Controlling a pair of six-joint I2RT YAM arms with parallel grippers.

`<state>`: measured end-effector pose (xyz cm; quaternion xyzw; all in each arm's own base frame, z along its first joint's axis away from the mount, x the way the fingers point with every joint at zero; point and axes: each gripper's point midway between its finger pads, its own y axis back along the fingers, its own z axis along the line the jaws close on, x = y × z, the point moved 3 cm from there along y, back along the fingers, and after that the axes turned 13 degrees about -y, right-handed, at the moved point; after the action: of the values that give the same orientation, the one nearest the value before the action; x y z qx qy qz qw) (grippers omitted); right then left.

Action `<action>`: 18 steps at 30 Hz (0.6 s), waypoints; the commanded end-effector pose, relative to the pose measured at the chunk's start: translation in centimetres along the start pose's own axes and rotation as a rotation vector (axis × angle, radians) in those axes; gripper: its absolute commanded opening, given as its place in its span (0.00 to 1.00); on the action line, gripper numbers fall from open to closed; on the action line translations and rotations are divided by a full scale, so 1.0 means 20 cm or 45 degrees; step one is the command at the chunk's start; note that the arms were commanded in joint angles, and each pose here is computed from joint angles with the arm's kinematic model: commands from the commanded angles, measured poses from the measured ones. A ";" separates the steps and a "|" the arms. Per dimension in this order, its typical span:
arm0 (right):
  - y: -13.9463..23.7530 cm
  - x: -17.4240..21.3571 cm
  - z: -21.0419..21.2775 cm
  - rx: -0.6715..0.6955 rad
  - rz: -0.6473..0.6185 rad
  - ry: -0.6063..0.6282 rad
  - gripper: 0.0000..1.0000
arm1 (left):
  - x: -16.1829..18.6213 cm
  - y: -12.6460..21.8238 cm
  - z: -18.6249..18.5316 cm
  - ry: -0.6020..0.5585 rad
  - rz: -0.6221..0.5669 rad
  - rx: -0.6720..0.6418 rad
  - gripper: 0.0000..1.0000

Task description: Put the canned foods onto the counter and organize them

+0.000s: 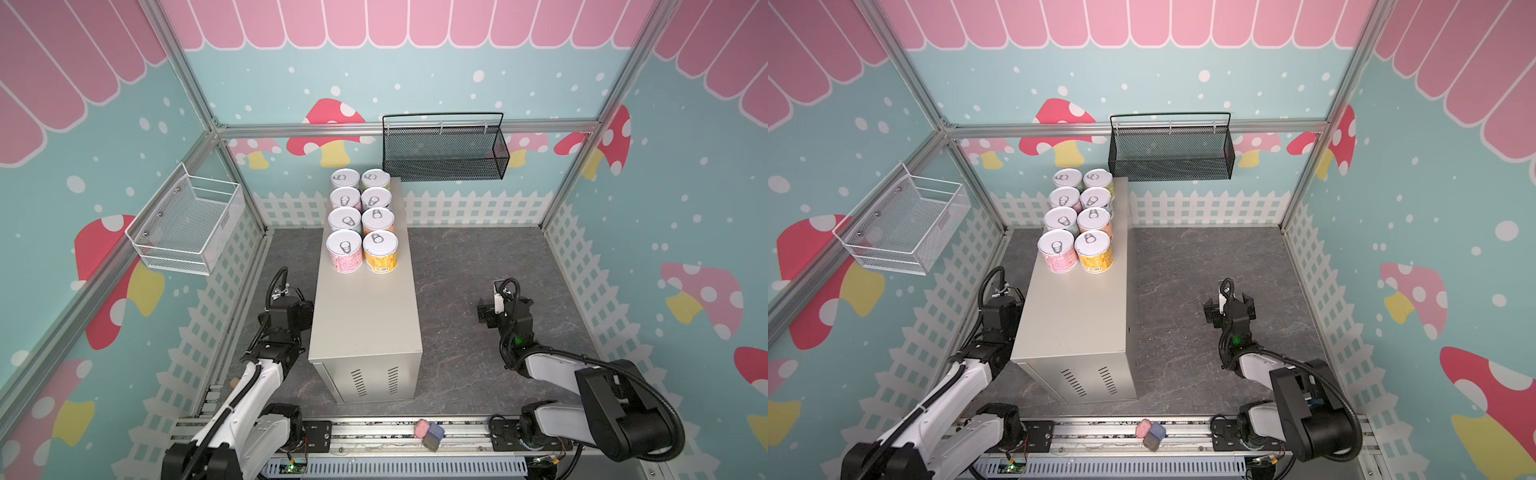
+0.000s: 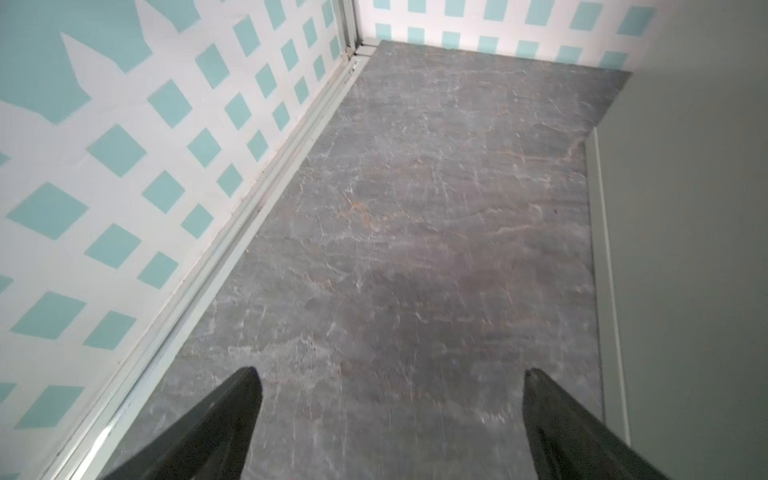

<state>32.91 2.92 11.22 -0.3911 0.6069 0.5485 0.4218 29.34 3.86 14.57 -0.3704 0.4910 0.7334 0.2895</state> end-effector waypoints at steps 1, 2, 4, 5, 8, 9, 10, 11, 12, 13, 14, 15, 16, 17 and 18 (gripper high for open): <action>-0.02 -0.19 -0.03 0.048 -0.234 -0.026 1.00 | -0.15 -0.10 0.03 0.070 -0.216 -0.122 0.99; -0.02 -0.19 -0.02 0.034 -0.243 0.000 0.99 | -0.15 -0.13 0.01 0.075 -0.257 -0.109 0.99; 0.01 -0.21 -0.05 0.072 -0.304 0.030 1.00 | -0.15 -0.19 -0.03 0.078 -0.319 -0.091 0.99; 0.03 -0.21 -0.08 0.100 -0.345 0.023 1.00 | -0.16 -0.22 -0.04 0.084 -0.306 -0.089 0.99; 0.07 -0.19 -0.19 0.188 -0.438 -0.074 1.00 | -0.19 -0.29 -0.08 0.094 -0.297 -0.034 0.99; 0.07 -0.19 -0.20 0.177 -0.435 -0.085 0.99 | -0.19 -0.32 -0.11 0.090 -0.321 0.004 0.99; 0.05 -0.18 -0.20 0.164 -0.412 -0.092 0.99 | -0.17 -0.33 -0.14 0.069 -0.353 0.024 0.99; 0.04 -0.18 -0.21 0.157 -0.399 -0.104 0.99 | -0.15 -0.33 -0.16 0.060 -0.380 0.049 0.99; 0.05 -0.17 -0.22 0.163 -0.403 -0.121 1.00 | -0.13 -0.32 -0.16 0.068 -0.377 0.044 0.99; 0.05 -0.17 -0.23 0.165 -0.405 -0.130 1.00 | -0.12 -0.32 -0.16 0.069 -0.413 0.031 0.99; 0.04 -0.17 -0.23 0.155 -0.399 -0.135 0.99 | -0.13 -0.31 -0.16 0.065 -0.430 0.032 0.99; 0.03 -0.16 -0.23 0.147 -0.388 -0.137 1.00 | -0.12 -0.31 -0.17 0.067 -0.399 0.045 0.99; 0.01 -0.13 -0.23 0.144 -0.361 -0.135 1.00 | -0.12 -0.31 -0.17 0.067 -0.399 0.044 0.99; 0.01 -0.14 -0.23 0.137 -0.387 -0.130 0.99 | -0.13 -0.32 -0.16 0.064 -0.421 0.026 1.00; 0.00 -0.14 -0.24 0.131 -0.374 -0.146 0.99 | -0.13 -0.32 -0.16 0.064 -0.413 0.030 0.99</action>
<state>32.99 -1.87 13.17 -0.4106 0.5708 0.4675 0.5358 35.97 3.15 10.74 -0.4321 0.4581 0.6848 0.3667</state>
